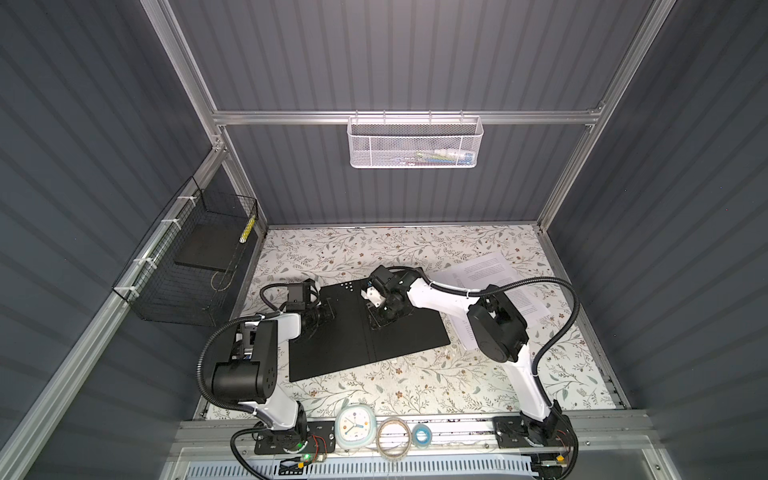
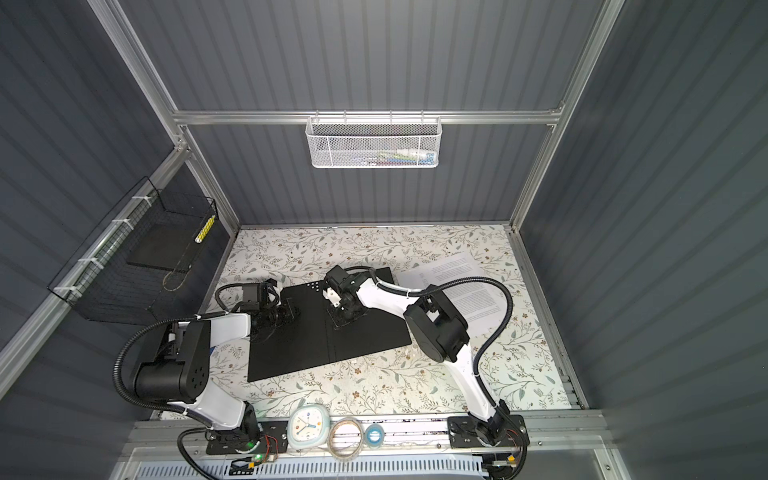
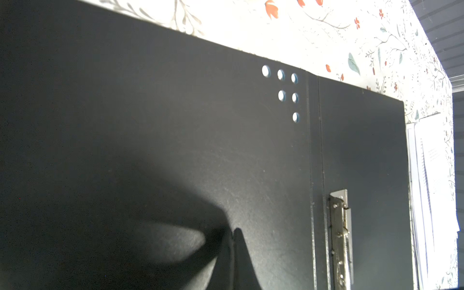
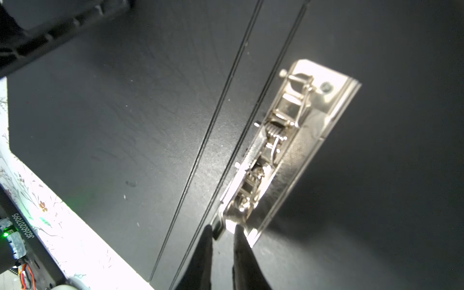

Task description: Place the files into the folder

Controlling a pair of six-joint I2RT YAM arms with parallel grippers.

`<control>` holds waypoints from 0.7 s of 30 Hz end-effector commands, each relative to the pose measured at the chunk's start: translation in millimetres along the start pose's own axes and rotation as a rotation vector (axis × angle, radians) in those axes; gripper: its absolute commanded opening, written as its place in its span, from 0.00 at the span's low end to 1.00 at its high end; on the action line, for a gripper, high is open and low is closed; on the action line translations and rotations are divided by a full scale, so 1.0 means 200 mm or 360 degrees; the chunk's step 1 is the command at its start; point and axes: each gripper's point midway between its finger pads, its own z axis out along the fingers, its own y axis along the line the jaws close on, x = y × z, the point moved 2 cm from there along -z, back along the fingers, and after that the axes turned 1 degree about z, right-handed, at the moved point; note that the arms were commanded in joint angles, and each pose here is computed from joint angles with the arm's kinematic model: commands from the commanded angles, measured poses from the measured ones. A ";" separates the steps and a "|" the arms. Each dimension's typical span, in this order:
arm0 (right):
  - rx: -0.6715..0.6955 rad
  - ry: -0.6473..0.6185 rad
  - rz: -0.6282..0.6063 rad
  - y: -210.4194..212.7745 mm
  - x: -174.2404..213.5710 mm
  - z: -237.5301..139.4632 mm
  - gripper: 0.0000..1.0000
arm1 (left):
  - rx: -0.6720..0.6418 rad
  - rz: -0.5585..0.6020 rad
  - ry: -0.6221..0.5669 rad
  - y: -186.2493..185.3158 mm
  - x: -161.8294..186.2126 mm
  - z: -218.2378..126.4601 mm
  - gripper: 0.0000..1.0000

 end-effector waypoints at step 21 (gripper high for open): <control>0.0108 0.0055 0.0019 -0.05 0.04 0.06 0.07 | -0.0137 -0.0096 0.0247 0.12 0.21 0.03 0.02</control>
